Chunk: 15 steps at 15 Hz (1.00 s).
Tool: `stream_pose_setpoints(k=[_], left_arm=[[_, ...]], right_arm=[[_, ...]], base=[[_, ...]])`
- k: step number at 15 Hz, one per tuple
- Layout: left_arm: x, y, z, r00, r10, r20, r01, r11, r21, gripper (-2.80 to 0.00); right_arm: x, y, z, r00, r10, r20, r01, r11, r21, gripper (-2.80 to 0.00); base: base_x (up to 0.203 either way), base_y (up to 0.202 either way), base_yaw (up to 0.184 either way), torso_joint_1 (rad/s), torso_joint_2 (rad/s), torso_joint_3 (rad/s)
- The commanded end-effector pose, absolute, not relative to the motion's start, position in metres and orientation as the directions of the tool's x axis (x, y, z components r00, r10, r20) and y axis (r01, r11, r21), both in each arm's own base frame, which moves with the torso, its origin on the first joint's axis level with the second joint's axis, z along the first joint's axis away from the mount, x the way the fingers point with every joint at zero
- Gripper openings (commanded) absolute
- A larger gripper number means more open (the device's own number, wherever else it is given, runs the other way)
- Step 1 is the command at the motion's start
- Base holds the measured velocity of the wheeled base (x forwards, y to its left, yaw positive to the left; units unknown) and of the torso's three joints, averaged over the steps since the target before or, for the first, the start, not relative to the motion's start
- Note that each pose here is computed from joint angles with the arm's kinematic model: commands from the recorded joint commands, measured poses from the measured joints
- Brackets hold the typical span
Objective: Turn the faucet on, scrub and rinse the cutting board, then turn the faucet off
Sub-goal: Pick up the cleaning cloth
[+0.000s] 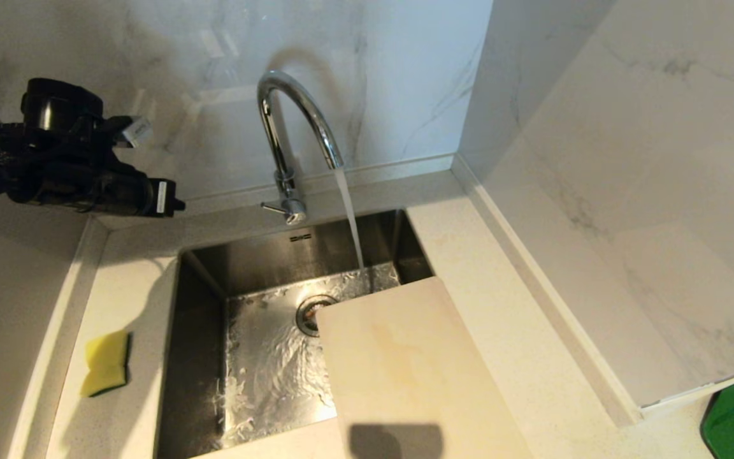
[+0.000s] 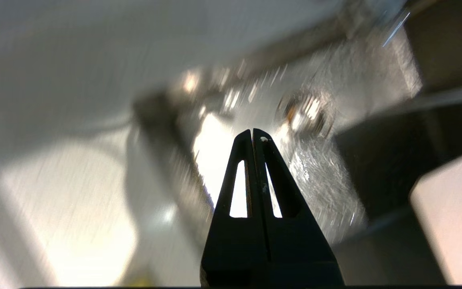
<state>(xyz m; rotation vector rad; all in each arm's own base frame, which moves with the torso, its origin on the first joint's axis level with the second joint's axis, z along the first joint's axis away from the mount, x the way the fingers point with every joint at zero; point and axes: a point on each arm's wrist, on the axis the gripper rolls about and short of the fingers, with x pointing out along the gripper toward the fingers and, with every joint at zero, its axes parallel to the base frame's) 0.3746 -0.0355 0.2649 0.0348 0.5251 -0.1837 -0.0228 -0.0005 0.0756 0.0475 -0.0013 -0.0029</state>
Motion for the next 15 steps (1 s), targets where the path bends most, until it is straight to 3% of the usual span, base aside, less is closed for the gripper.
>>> stream_pose_setpoints(k=[1,8,13,14,15], left_arm=[[0.354,-0.02,0.266,0.818,-0.124,-0.561,0.142,0.99,-0.012,-2.8],[0.314,-0.002,0.229,0.637,-0.046,-0.769,0.064,0.998,-0.007,-2.8],[0.292,0.01,0.201,0.536,0.0,-0.844,0.01,1.0,0.006,-2.8],[0.289,0.013,0.197,0.522,0.021,-0.853,-0.01,1.0,0.018,0.0],[0.287,0.017,0.193,0.51,0.033,-0.86,-0.028,0.999,0.022,0.0]], right_arm=[[-0.023,-0.001,0.075,1.0,-0.003,0.002,0.003,0.999,0.048,-2.8],[-0.023,-0.001,0.075,1.0,-0.003,0.002,0.003,0.999,0.048,-2.8],[-0.023,-0.001,0.075,1.0,-0.003,0.002,0.003,0.999,0.048,-2.8],[-0.023,-0.001,0.075,1.0,-0.003,0.002,0.003,0.999,0.048,-2.8],[-0.023,-0.001,0.075,1.0,-0.003,0.002,0.003,0.999,0.048,-2.8]], base=[[0.0,0.0,0.0,0.0,0.0,0.0],[0.0,0.0,0.0,0.0,0.0,0.0],[0.0,0.0,0.0,0.0,0.0,0.0],[0.0,0.0,0.0,0.0,0.0,0.0],[0.0,0.0,0.0,0.0,0.0,0.0]])
